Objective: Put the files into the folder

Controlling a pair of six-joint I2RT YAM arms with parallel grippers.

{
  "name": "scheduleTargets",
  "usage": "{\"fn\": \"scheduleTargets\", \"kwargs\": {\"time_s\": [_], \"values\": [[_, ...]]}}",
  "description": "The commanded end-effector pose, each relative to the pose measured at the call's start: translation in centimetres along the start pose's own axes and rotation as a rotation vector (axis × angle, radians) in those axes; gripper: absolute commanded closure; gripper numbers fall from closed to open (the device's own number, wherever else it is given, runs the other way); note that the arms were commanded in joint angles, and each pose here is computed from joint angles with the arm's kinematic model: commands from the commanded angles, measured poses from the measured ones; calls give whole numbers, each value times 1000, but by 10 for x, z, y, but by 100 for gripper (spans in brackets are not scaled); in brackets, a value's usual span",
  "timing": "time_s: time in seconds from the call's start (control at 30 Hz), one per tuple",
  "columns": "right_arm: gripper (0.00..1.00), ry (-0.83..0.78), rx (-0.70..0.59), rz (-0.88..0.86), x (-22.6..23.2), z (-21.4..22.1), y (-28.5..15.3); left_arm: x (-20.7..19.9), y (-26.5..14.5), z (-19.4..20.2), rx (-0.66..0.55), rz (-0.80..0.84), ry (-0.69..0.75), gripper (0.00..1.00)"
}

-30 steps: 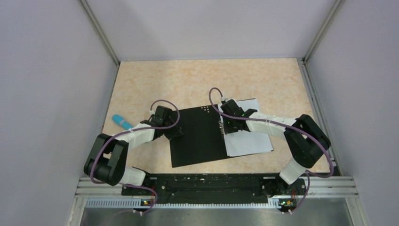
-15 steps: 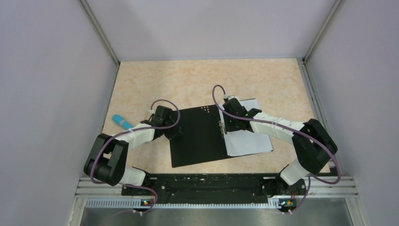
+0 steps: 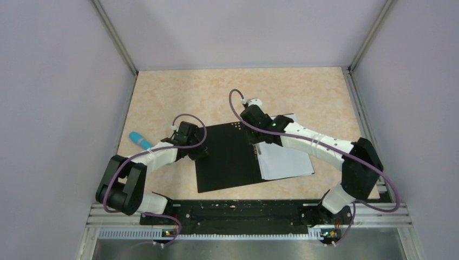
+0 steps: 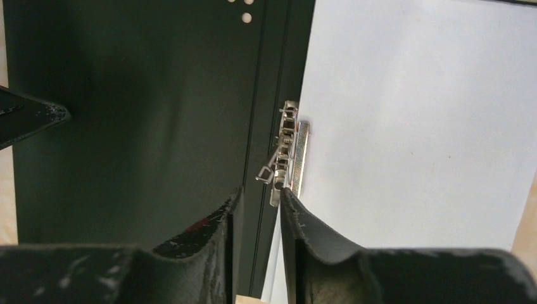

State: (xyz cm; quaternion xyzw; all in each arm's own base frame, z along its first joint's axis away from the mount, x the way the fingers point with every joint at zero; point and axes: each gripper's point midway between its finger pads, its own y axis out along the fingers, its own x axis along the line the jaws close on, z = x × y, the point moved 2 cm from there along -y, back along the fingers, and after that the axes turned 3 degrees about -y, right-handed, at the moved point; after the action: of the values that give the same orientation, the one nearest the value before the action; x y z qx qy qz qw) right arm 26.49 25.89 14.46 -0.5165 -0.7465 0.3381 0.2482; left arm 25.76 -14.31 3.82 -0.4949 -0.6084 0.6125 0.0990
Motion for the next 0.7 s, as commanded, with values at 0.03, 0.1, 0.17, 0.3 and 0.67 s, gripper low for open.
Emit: {"fn": "scheduleTargets", "kwargs": {"time_s": [0.03,0.1,0.17,0.3,0.67], "values": [[80,-131,48,130,5,-3,5,36,2,5,-4,-154,35,93],[82,-167,64,150,9,-2,8,36,2,5,-2,-157,33,93],[82,-203,79,178,11,-1,11,35,2,4,-4,-156,30,94],[83,-263,95,219,15,-2,17,36,3,5,-3,-159,24,94],[85,-340,129,225,17,2,25,39,5,4,-11,-172,20,94]]}}
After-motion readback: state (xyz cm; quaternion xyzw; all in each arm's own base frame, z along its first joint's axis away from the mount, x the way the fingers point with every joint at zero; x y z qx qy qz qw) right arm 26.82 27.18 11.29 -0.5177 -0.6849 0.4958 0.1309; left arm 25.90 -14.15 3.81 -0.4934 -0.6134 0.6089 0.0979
